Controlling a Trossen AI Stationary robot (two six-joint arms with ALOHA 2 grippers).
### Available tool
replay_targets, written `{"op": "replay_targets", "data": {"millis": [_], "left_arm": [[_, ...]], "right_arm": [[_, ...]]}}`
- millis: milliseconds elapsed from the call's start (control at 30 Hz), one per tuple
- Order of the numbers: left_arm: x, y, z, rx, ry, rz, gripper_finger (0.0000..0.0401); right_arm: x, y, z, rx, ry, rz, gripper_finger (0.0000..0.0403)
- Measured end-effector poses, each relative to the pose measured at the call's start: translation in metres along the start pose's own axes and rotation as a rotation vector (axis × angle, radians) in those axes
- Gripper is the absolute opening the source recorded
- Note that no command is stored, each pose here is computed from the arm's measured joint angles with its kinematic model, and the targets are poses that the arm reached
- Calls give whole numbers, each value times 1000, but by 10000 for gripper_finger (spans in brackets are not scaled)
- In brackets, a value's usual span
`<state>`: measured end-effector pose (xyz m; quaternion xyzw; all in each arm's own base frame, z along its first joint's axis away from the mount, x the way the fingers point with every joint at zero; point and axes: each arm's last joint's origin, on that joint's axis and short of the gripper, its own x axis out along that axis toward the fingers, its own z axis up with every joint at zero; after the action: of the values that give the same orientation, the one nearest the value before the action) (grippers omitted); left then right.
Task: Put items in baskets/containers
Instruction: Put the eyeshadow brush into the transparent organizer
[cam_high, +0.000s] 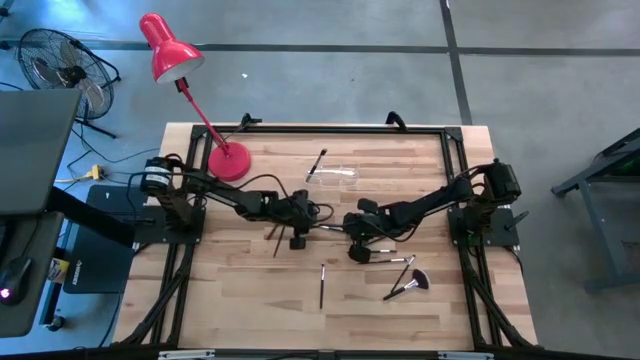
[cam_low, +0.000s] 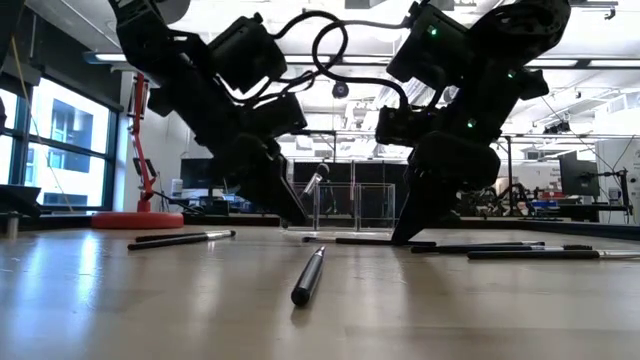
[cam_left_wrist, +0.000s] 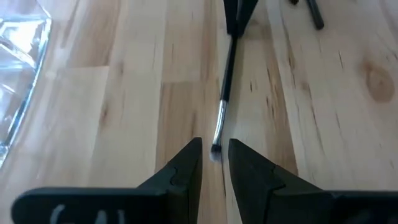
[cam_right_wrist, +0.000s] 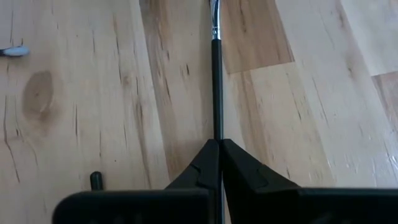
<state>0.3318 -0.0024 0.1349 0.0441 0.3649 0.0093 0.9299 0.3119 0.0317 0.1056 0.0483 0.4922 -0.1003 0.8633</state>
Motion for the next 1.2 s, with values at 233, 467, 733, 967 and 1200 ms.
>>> {"op": "replay_targets", "data": {"millis": [233, 467, 733, 967, 1200], "left_arm": [[0, -1, 0, 5, 0, -49, 76], [0, 3, -1, -2, 3, -34, 77], [1, 14, -2, -52, 11, -23, 82], [1, 15, -3, -65, 10, -39, 147], [1, 14, -3, -64, 11, -44, 187]], "right_arm": [[0, 0, 0, 0, -1, 2, 4], [0, 1, 3, 6, -31, 13, 3], [0, 1, 3, 7, -33, 23, 3], [0, 1, 3, 8, -34, 21, 3], [0, 1, 4, 8, -40, 14, 5]]}}
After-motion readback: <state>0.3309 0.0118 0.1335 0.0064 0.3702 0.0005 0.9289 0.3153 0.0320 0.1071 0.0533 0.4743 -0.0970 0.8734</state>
